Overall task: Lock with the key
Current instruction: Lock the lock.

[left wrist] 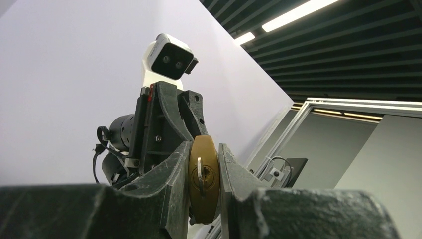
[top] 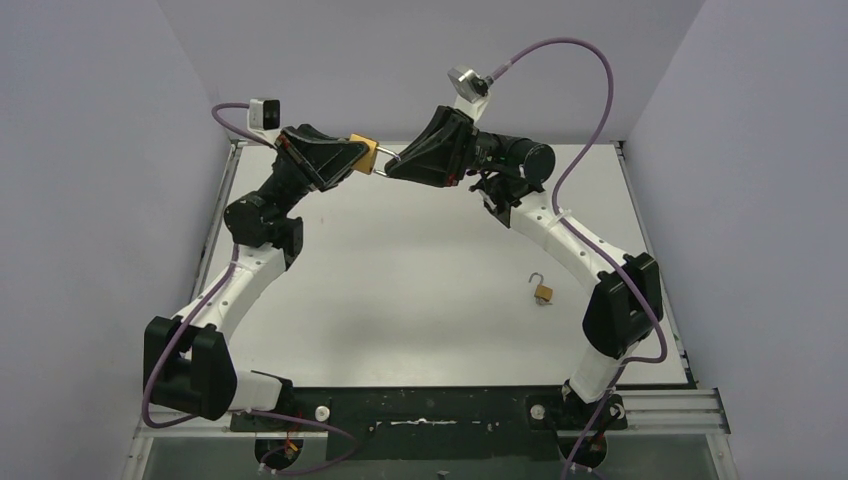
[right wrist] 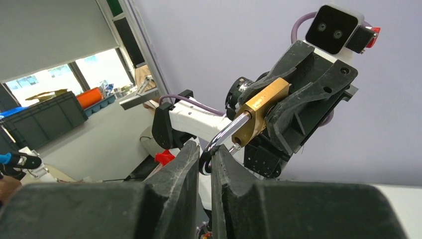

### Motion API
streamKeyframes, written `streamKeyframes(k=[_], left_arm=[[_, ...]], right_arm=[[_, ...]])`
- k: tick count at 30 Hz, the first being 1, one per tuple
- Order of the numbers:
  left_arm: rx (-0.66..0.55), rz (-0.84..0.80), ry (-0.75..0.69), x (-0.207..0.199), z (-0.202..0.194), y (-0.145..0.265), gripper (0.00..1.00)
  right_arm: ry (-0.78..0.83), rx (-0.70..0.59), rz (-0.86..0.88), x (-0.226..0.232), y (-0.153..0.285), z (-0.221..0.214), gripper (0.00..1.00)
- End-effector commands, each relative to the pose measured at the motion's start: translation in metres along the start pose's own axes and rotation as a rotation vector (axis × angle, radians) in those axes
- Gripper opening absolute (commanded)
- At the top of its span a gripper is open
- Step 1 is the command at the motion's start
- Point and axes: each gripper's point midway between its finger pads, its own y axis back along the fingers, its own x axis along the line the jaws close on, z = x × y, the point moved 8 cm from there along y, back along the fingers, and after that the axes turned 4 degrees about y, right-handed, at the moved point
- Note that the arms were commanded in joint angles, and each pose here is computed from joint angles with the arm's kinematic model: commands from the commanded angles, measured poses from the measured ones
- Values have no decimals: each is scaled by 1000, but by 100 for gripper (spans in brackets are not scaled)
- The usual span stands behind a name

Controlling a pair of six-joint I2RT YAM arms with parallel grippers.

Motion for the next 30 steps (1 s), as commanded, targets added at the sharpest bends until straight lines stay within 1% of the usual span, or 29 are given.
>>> streamKeyframes(k=[1,5,17,30], left_arm=[[11,-57,-79,-14,-6,-4,0],[20,-58,-51,-13,-9,-5,0],[50,-65,45,-8,-23,-12,0],[61,-79,29,-7,-45,-11,0]], right_arm=[[43,-87,49,12,-16,9,0],[54,-111,31,6,-17,6,0],[101,-115,16,-5,-25,2,0],[110,-152,5,-15,-30,6,0]])
